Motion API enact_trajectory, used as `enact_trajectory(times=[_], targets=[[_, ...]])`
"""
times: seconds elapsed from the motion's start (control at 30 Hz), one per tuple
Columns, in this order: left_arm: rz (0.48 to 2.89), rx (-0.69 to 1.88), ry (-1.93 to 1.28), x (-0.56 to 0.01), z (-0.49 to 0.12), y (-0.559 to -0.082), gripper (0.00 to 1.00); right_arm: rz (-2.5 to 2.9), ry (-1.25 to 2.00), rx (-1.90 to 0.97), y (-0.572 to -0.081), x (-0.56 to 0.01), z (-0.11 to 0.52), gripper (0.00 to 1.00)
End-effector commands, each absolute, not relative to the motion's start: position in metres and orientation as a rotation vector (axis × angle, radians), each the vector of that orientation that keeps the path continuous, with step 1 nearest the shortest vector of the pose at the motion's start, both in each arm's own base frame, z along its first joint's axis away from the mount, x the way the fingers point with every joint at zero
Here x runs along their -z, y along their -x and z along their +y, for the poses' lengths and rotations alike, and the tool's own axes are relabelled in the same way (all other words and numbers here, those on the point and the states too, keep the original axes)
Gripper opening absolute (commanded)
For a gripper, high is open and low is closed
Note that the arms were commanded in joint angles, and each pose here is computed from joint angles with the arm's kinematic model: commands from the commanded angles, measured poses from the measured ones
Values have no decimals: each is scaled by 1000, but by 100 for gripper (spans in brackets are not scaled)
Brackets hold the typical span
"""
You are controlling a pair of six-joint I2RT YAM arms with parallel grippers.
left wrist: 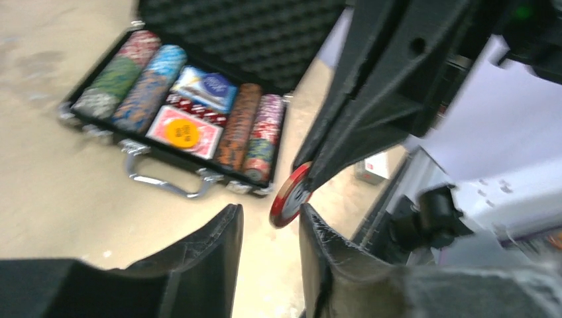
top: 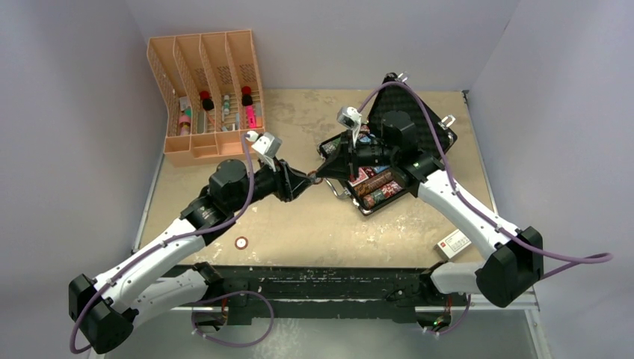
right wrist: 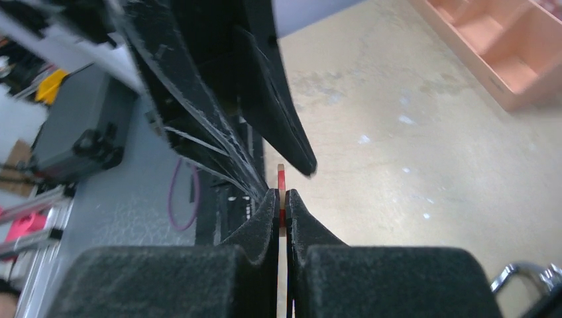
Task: Pack up texas hold em set
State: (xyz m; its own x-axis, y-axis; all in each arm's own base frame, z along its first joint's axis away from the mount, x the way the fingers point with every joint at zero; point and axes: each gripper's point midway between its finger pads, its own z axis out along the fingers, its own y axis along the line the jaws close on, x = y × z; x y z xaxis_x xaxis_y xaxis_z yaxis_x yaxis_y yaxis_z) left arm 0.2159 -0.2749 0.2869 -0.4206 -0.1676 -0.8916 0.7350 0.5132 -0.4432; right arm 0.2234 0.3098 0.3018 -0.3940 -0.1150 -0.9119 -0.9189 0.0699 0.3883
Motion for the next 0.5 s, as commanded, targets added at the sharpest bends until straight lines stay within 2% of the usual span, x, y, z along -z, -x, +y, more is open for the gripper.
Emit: enact_trajectory(times=[0.0,0.07,0.13,0.33,0.47], targets=[[1737,809,-193,-296,-232,-258,42,1823,784,-1123,-267,-287,293,0],[1745,727,-105,-291,-216,-267,51,1950,645,-974,-284,-262,277,0],[1743,663,-33,-289,-203,-274,55,2055,534,-853,-293,-239,259,0],[1767,553,60,-283,-186,-284,57,2321,212,-445,-297,-173,193,0],[1780,544,62,-279,-186,-286,57,2550,123,-219,-283,-133,164,0]])
